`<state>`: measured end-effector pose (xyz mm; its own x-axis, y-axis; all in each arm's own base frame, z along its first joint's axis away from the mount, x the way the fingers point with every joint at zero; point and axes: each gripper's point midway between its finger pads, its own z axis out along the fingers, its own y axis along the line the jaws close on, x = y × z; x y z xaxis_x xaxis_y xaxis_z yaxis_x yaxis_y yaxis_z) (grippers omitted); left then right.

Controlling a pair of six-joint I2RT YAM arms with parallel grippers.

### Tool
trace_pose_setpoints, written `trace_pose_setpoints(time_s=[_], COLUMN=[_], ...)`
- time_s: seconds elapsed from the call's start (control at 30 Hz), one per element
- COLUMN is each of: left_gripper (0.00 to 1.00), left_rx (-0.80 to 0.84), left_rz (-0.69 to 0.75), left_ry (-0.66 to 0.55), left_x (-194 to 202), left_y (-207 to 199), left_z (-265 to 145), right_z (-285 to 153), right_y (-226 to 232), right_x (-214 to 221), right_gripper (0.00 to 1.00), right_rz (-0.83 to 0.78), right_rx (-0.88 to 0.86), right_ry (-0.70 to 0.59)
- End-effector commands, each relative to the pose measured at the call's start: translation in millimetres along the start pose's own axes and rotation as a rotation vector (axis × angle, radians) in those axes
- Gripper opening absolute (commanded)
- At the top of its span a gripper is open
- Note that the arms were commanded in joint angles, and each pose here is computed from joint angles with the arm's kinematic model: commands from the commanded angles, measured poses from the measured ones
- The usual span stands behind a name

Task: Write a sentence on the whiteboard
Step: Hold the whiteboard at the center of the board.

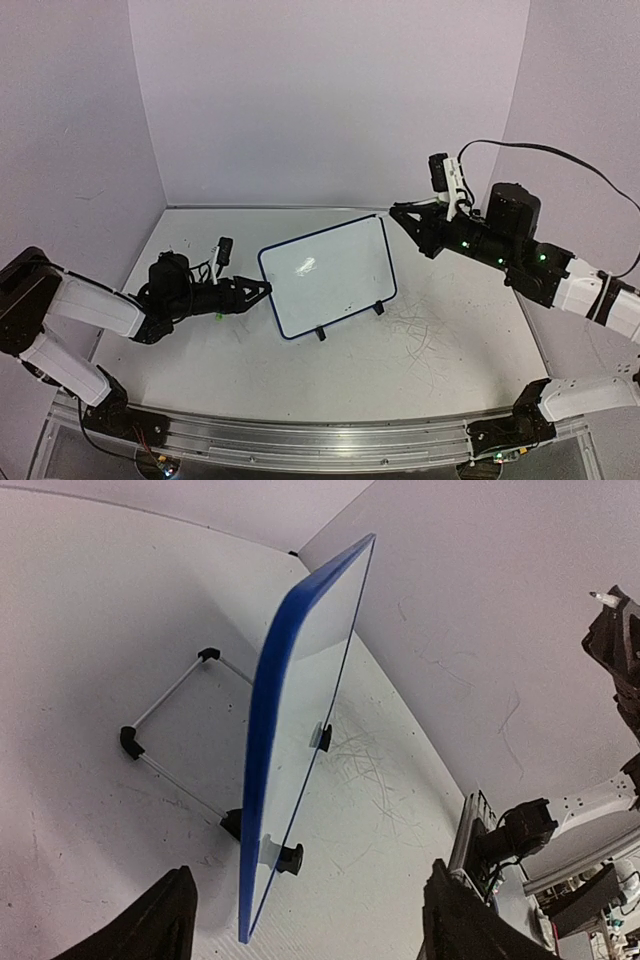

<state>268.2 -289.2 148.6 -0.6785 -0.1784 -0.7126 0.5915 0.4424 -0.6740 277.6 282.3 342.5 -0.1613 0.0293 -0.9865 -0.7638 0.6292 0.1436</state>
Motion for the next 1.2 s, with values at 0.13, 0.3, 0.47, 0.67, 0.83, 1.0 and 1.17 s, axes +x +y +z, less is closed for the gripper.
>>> trace_pose_setpoints(time_s=[0.13, 0.3, 0.47, 0.67, 0.83, 1.0, 1.17], left_gripper=[0.60, 0.45, 0.36, 0.28, 0.23, 0.18, 0.09], left_rx=[0.137, 0.132, 0.151, 0.175, 0.176, 0.166, 0.174], left_rz=[0.063, 0.057, 0.059, 0.107, 0.129, 0.141, 0.165], left_ry=[-0.023, -0.012, 0.005, 0.005, 0.011, 0.009, 0.009], left_x=[-25.5, -27.9, -26.5, -27.5, -25.7, -24.6, -25.5], left_y=[-17.2, -4.1, -1.8, -6.9, -5.1, -2.4, -3.6], left_z=[15.3, 18.4, 25.3, 24.9, 26.3, 26.4, 26.8], right_z=[9.9, 7.3, 8.2, 8.7, 9.0, 9.5, 11.4], right_y=[16.4, 21.2, 22.2, 27.0, 27.4, 28.0, 27.0], right_x=[-19.4, -18.0, -14.9, -12.3, -11.9, -8.7, -3.7], right_gripper=[0.00, 0.00, 0.00, 0.00, 0.00, 0.00, 0.00], right_rz=[-0.032, -0.050, -0.055, -0.062, -0.067, -0.066, -0.062], right_rx=[-0.086, -0.105, -0.112, -0.134, -0.138, -0.142, -0.140], right_ry=[-0.043, -0.046, -0.041, -0.035, -0.035, -0.029, -0.017])
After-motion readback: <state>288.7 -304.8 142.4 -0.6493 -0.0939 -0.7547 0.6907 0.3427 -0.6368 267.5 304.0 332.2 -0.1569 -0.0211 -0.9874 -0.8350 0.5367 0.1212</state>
